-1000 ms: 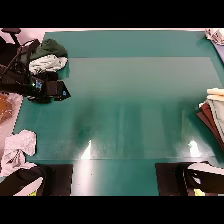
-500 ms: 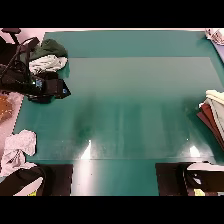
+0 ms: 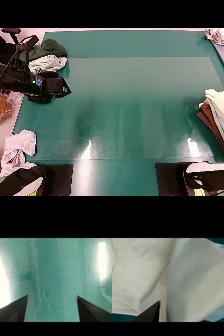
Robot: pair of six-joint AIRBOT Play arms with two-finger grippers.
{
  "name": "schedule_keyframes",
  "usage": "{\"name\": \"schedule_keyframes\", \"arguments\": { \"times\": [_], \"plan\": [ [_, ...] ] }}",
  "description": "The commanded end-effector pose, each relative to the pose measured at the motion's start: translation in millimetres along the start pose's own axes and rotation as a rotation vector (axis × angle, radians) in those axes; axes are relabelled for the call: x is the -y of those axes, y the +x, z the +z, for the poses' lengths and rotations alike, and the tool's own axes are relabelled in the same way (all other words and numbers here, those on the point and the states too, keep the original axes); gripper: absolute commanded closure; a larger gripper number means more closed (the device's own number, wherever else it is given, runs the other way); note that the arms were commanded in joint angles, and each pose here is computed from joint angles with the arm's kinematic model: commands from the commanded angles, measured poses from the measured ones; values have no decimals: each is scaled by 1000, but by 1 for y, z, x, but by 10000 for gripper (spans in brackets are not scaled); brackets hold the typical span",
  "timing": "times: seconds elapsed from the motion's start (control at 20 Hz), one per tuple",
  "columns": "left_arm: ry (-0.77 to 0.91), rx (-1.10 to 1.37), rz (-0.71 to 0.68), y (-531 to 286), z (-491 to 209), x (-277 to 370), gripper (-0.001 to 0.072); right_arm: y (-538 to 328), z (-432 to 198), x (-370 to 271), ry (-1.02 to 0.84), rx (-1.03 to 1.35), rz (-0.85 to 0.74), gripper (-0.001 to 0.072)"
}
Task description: Fold the shirts.
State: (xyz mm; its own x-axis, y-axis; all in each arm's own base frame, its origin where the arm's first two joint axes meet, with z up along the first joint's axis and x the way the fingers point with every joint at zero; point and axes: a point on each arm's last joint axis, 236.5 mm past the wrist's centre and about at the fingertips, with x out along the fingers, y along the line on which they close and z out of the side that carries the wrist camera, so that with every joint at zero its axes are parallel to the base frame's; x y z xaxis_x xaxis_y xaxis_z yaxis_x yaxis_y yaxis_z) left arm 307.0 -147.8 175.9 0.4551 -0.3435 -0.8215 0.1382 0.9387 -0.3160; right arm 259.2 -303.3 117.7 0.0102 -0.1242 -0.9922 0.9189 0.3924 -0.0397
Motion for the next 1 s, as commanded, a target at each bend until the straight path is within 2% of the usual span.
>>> {"name": "schedule_keyframes", "arguments": {
  "times": [0.0,0.05,0.15,0.2,0.25,0.5,0.65,0.7,0.8,0.95],
  "plan": [
    [1,1,2,0,0,0,12,14,-11,-38,101,-48,21,445],
    [1,1,2,0,0,0,13,13,-14,-45,94,-43,12,446],
    [1,1,2,0,0,0,12,10,-8,-34,56,25,-105,455],
    [1,2,3,0,0,-1,12,7,-3,-25,29,58,-165,537],
    [1,2,4,0,0,-1,12,4,-2,-17,24,72,-191,556],
    [18,12,9,0,3,-2,12,21,-51,71,161,-31,-252,553],
    [30,12,10,0,3,-2,12,45,-100,109,262,-102,-217,543],
    [31,13,15,0,3,-4,12,49,-115,121,297,-119,-219,444],
    [32,11,17,0,2,-4,12,47,-132,149,326,-123,-256,-8],
    [57,9,17,0,2,-4,12,22,-141,187,324,-75,-316,-7]
  ]
}}
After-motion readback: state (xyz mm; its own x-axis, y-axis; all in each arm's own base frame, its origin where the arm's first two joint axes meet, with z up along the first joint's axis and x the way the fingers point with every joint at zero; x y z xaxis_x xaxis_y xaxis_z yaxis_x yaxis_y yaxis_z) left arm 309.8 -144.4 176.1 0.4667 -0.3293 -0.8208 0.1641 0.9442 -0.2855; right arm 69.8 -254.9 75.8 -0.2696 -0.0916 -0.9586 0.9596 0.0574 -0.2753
